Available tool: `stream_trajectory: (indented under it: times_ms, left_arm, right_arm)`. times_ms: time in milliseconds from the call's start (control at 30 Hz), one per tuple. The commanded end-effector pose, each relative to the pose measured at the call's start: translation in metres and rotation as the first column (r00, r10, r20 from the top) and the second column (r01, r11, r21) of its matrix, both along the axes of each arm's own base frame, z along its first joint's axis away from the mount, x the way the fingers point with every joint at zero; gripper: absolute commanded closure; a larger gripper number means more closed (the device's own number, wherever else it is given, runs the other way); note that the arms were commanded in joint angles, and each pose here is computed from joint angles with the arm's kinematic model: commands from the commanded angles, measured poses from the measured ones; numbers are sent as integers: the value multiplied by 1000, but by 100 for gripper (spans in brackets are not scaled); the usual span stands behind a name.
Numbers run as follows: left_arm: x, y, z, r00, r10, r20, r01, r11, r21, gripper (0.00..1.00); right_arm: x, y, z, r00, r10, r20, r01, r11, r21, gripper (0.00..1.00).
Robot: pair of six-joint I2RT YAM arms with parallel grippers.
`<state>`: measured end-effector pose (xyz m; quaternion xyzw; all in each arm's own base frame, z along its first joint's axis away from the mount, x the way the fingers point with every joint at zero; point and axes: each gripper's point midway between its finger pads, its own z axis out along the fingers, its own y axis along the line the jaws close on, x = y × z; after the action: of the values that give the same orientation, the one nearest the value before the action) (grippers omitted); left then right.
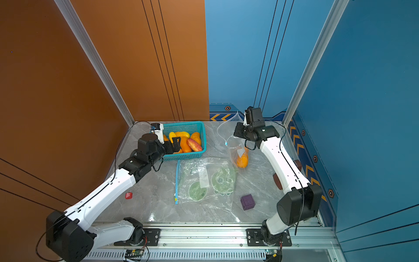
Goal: Place the mango in a zip-top bag and seal the zipper
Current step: Pick up the mango from the basket.
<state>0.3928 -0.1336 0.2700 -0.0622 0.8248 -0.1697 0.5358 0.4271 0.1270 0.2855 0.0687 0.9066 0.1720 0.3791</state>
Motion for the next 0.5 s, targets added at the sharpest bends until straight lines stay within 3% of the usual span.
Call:
stream_trajectory:
  times_ms: [0,133,467]
  left_arm:
    - [20,-5,6,999,12,33,-7,988,-153,2]
    - [35,8,-33,987,121,-110,-149,943,-297,2]
    - [67,-32,-80,953,19,-302,-161,877,-452,1]
  right_arm:
    - [4,3,8,1000,11,23,-11,1000,-9,100]
    - [5,4,7,1000,10,20,-10,1000,-10,100]
    - [8,9,3,1000,12,12,-12,1000,-21,100]
